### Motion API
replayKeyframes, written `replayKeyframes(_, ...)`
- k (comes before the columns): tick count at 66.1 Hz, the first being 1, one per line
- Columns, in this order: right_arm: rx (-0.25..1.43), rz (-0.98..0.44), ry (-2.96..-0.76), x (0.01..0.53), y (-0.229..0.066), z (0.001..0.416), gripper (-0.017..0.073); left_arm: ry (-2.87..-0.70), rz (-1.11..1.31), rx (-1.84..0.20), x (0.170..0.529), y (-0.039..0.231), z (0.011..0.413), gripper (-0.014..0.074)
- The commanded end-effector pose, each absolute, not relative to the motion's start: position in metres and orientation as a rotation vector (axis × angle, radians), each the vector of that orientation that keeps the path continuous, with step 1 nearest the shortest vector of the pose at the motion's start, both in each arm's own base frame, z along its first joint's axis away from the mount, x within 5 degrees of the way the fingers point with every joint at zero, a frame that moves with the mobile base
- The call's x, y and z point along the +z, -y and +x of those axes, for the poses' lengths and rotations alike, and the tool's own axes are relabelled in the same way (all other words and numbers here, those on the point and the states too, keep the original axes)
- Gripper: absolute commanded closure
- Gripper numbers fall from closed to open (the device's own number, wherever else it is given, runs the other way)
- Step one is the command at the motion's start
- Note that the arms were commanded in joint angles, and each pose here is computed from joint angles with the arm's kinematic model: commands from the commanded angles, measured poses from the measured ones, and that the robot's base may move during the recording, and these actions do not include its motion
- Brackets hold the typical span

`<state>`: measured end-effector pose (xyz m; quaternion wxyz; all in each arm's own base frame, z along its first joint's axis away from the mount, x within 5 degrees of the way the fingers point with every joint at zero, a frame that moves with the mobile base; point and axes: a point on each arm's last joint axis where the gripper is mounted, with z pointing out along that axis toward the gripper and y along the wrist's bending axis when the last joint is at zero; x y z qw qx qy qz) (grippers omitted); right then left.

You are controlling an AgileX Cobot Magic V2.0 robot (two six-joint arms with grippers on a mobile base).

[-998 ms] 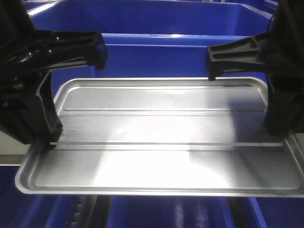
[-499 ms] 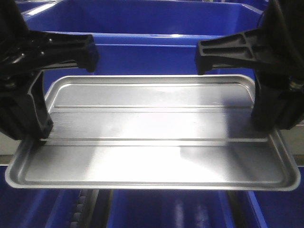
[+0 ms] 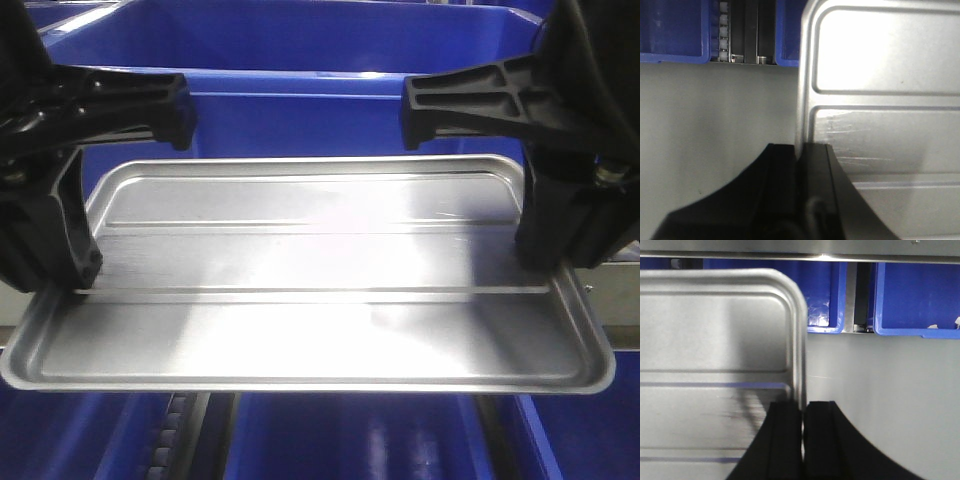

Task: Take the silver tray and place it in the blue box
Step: 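Lower the tray into the blue bin with both grippers, then open both grippers to release the tray inside the bin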

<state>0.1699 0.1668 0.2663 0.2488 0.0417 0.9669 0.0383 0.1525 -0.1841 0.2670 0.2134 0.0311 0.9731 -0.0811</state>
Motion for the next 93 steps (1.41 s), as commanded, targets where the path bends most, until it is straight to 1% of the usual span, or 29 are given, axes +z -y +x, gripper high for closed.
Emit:
replayKeyframes(1, 0.084, 0.094, -2.559, 0.281, -0.160, 0.174, 0.0510, -2.652, 0.090, -0.210, 0.281, 0.179, 0.154, 0.0697)
replayKeyframes(7, 0.093, 0.083, -2.550, 0.288, -0.160, 0.174, 0.0510, -2.650, 0.073, -0.220, 0.290, 0.179, 0.155, 0.0697)
replayKeyframes(14, 0.147, 0.070, -2.504, 0.311, -0.162, 0.175, 0.0510, -2.590, 0.079, -0.245, 0.314, 0.179, 0.158, 0.0697)
replayKeyframes(29, 0.208, -0.021, -2.391, 0.353, -0.164, 0.185, 0.0510, -2.429, 0.181, -0.309, 0.367, 0.186, 0.167, 0.0697)
replayKeyframes(33, 0.214, -0.009, -2.362, 0.364, -0.160, 0.191, 0.0510, -2.377, 0.201, -0.305, 0.380, 0.189, 0.172, 0.0697)
replayKeyframes(42, 0.253, -0.004, -2.251, 0.395, -0.148, 0.207, 0.0510, -2.267, 0.213, -0.335, 0.411, 0.190, 0.190, 0.0697)
replayKeyframes(47, 0.290, 0.022, -2.205, 0.410, -0.141, 0.216, 0.0510, -2.229, 0.224, -0.354, 0.422, 0.191, 0.206, 0.0697)
replayKeyframes(52, 0.307, 0.014, -2.164, 0.423, -0.137, 0.227, 0.0510, -2.179, 0.220, -0.401, 0.435, 0.193, 0.223, 0.0697)
replayKeyframes(59, 0.312, -0.009, -2.076, 0.432, -0.136, 0.251, 0.0509, -2.129, 0.207, -0.449, 0.442, 0.197, 0.247, 0.0697)
replayKeyframes(66, 0.326, -0.009, -2.011, 0.433, -0.137, 0.272, 0.0509, -2.102, 0.171, -0.459, 0.441, 0.199, 0.268, 0.0697)
replayKeyframes(80, 0.358, -0.016, -1.940, 0.421, -0.145, 0.310, 0.0509, -2.050, 0.121, -0.455, 0.423, 0.197, 0.307, 0.0697)
replayKeyframes(93, 0.362, -0.017, -1.923, 0.396, -0.146, 0.344, 0.0509, -2.002, 0.120, -0.432, 0.407, 0.197, 0.336, 0.0697)
